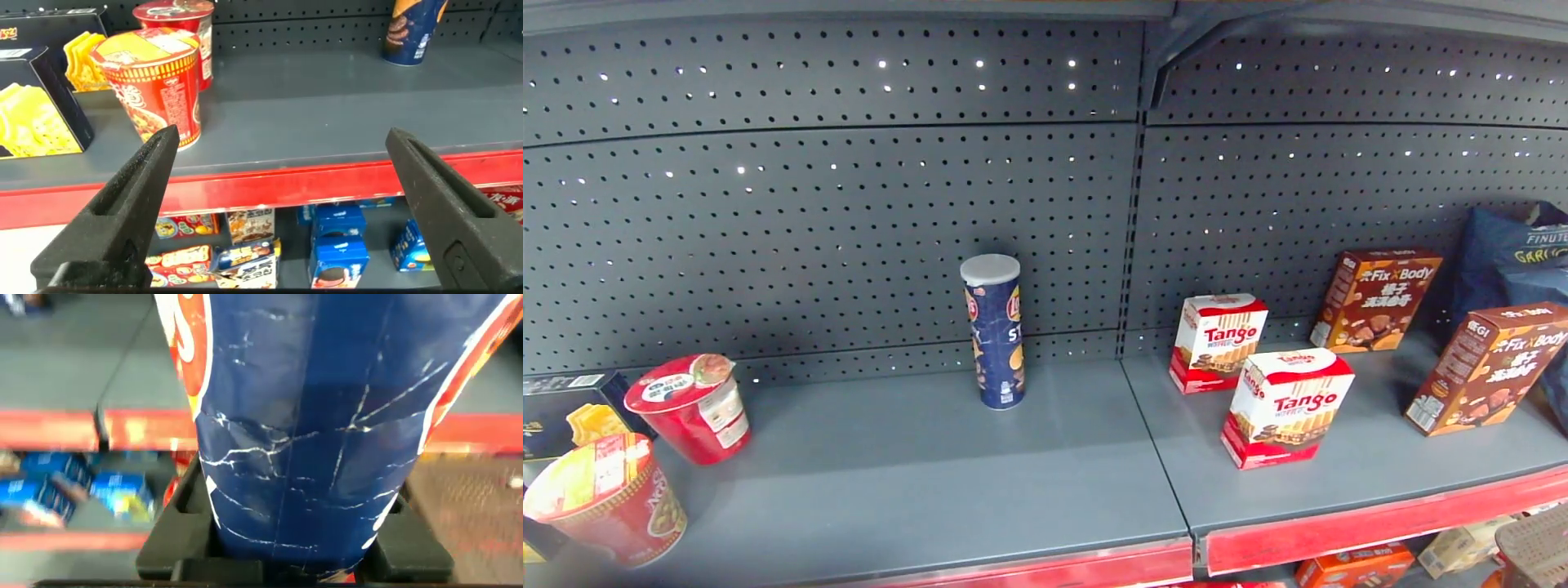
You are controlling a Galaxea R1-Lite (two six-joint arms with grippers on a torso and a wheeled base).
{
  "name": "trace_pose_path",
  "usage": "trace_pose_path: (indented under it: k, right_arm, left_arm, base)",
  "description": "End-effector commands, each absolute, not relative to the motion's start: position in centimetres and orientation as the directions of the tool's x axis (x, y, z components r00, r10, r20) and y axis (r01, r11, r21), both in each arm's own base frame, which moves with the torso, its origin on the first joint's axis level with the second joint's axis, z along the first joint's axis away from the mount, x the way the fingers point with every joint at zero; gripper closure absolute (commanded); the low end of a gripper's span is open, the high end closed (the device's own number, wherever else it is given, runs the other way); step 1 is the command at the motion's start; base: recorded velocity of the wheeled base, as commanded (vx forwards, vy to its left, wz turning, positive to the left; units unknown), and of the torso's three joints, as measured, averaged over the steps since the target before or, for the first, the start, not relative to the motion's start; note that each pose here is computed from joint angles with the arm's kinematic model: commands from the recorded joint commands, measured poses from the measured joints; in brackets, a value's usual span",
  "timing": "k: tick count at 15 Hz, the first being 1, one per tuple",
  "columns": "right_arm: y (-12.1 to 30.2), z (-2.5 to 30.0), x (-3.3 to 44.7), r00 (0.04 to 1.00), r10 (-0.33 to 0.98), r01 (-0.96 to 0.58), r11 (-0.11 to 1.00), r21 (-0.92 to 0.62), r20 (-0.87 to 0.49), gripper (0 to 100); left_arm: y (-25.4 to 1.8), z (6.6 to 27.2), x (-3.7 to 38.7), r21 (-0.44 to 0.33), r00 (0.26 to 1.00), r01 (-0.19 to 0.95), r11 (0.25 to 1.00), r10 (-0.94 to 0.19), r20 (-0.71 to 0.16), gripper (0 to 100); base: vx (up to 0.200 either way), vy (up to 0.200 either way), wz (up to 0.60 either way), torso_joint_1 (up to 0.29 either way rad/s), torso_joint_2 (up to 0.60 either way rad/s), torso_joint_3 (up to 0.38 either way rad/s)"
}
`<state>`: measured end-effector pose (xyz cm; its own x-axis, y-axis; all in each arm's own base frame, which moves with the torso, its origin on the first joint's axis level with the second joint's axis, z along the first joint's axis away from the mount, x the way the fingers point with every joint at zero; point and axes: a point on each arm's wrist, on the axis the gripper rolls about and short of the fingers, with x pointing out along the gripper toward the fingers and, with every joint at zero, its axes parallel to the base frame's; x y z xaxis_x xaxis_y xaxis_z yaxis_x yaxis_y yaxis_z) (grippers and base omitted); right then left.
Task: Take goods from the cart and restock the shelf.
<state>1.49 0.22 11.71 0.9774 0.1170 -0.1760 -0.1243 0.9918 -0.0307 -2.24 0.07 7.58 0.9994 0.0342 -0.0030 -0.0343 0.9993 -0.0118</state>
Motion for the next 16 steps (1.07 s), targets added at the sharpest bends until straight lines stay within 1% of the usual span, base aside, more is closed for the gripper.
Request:
trace_pose_path:
  k: [1,3,4,5,6,7,8,9,10,12,13,14,15,16]
  right_arm:
    - [0.1,11.9,-0.5,0.984,0.123,-0.129,0.991,-0.035,-0.128,100]
    - [0.0,11.8,-1.6,0.98,0.125,-0.131,0.991,-0.034,-0.153,100]
    - [-0.1,12.3,-3.1,0.974,0.118,-0.127,0.991,-0.031,-0.195,100]
    - [-0.1,12.4,-3.7,0.972,0.106,-0.115,0.993,-0.031,-0.208,100]
    - [-0.1,12.6,-3.8,0.974,0.089,-0.098,0.995,-0.032,-0.21,100]
    - [-0.1,12.7,-3.9,0.974,0.085,-0.094,0.995,-0.033,-0.208,100]
    - [0.1,12.9,-3.9,0.978,0.049,-0.057,0.998,-0.035,-0.204,100]
    - [0.2,12.9,-3.8,0.978,0.029,-0.038,0.999,-0.037,-0.208,100]
    - [0.2,13.1,-3.7,0.977,0.029,-0.04,0.998,-0.043,-0.213,100]
    - [0.1,13.8,-3.7,0.979,0.035,-0.045,0.998,-0.045,-0.201,100]
    - [0.1,13.7,-3.6,0.978,0.04,-0.05,0.998,-0.044,-0.205,100]
    - [0.1,13.5,-3.6,0.977,0.043,-0.053,0.998,-0.044,-0.21,100]
    - [0.1,13.5,-3.5,0.976,0.045,-0.055,0.998,-0.043,-0.213,100]
    - [0.1,13.4,-3.5,0.976,0.045,-0.055,0.998,-0.043,-0.214,100]
  left_arm:
    - [0.1,7.6,-2.2,-0.012,0.999,-0.035,0.999,0.035,-0.003,0]
    - [0.1,7.6,-2.2,-0.01,0.999,-0.029,1.0,0.029,-0.017,0]
    - [0.1,7.6,-2.1,-0.006,1.0,-0.009,1.0,0.009,-0.023,0]
    - [0.0,7.6,-2.1,0.0,1.0,0.008,1.0,-0.008,-0.028,0]
    - [0.0,7.6,-1.9,0.019,0.998,0.042,0.999,-0.041,-0.054,0]
    - [0.0,7.7,-1.8,0.026,0.997,0.054,0.998,-0.052,-0.064,0]
    - [0.0,7.7,-1.6,0.056,0.991,0.109,0.992,-0.104,-0.089,0]
    - [0.0,7.8,-1.4,0.056,0.991,0.074,0.996,-0.067,-0.113,0]
    - [0.1,9.5,-1.3,0.056,0.993,0.054,0.997,-0.047,-0.109,0]
    - [-0.1,16.2,-0.2,0.033,0.988,0.09,0.995,-0.085,-0.128,0]
    - [-0.2,18.4,0.5,0.028,0.985,0.132,0.991,-0.128,-0.118,0]
    - [-0.4,19.6,1.1,0.025,0.976,0.187,0.982,-0.183,-0.121,0]
    - [-0.5,20.0,1.5,0.022,0.962,0.247,0.969,-0.243,-0.129,0]
    - [-0.6,20.2,1.8,0.02,0.953,0.276,0.961,-0.271,-0.136,0]
  base:
    - [0.0,0.0,0.0,0.0,0.0,0.0]
    - [0.0,0.0,0.0,0.0,0.0,0.0]
    - [0.0,0.0,0.0,0.0,0.0,0.0]
    - [0.0,0.0,0.0,0.0,0.0,0.0]
    - [0.0,0.0,0.0,0.0,0.0,0.0]
    - [0.0,0.0,0.0,0.0,0.0,0.0]
    - [0.0,0.0,0.0,0.0,0.0,0.0]
    - [0.0,0.0,0.0,0.0,0.0,0.0]
    - [0.0,0.0,0.0,0.0,0.0,0.0]
    - [0.0,0.0,0.0,0.0,0.0,0.0]
    - [0.0,0.0,0.0,0.0,0.0,0.0]
    - [0.0,0.0,0.0,0.0,0.0,0.0]
    - [0.0,0.0,0.0,0.0,0.0,0.0]
    - [0.0,0.0,0.0,0.0,0.0,0.0]
